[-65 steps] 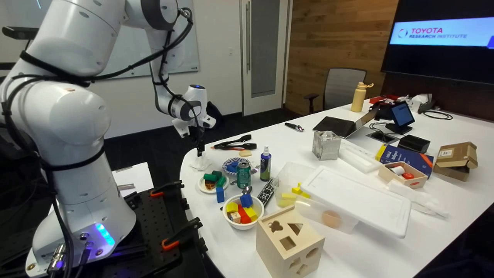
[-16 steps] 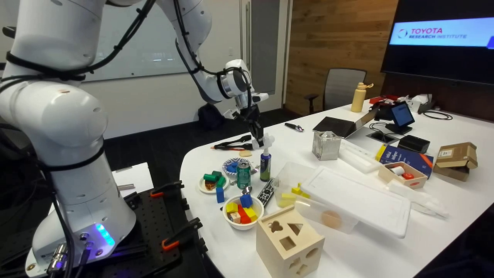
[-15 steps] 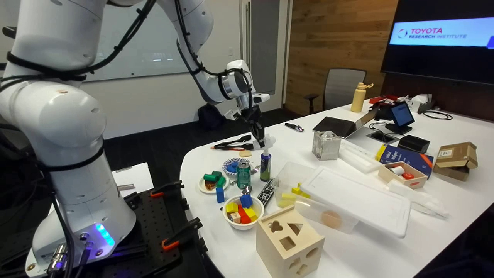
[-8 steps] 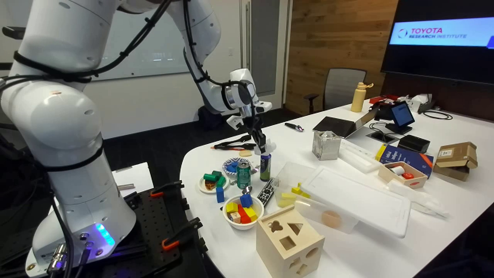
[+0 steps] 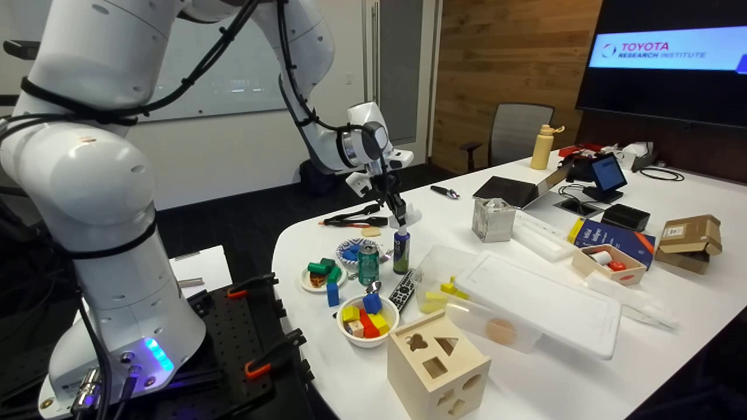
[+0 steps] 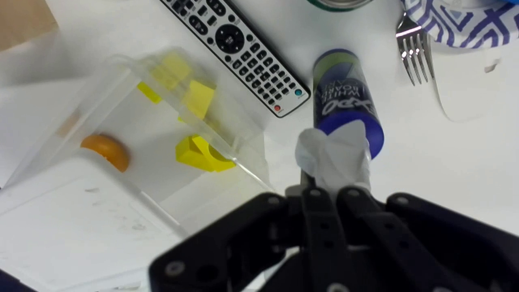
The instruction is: Use the napkin to wipe the white cap of the blue bottle
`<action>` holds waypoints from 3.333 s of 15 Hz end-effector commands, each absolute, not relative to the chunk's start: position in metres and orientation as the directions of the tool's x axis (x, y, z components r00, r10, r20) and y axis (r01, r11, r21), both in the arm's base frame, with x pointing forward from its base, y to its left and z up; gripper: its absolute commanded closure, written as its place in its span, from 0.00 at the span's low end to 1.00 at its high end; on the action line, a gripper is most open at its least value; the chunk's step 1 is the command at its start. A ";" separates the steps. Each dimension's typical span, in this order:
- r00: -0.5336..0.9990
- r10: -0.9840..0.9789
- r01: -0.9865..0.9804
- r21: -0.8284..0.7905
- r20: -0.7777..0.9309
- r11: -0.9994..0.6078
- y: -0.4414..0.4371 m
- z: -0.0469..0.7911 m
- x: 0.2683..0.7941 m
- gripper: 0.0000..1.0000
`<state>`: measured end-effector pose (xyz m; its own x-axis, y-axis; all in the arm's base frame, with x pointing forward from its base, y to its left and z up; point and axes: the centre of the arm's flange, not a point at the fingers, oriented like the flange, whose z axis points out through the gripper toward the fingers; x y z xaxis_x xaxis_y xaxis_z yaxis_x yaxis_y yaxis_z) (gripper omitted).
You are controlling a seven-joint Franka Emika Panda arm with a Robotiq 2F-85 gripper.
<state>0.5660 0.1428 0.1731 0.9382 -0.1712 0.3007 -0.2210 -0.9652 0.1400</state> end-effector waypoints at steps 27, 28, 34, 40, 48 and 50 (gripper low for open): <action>0.899 -0.267 -0.300 0.045 0.349 -0.953 0.151 0.178 0.538 0.99; 0.898 -0.264 -0.300 0.050 0.353 -0.953 0.150 0.179 0.539 0.99; 0.895 -0.255 -0.295 0.056 0.367 -0.954 0.149 0.183 0.543 0.99; 0.899 -0.287 -0.304 0.001 0.331 -0.953 0.151 0.162 0.538 0.99; 0.907 -0.314 -0.321 -0.021 0.280 -0.947 0.155 0.147 0.529 0.99; 0.906 -0.309 -0.320 -0.011 0.289 -0.947 0.155 0.153 0.531 0.99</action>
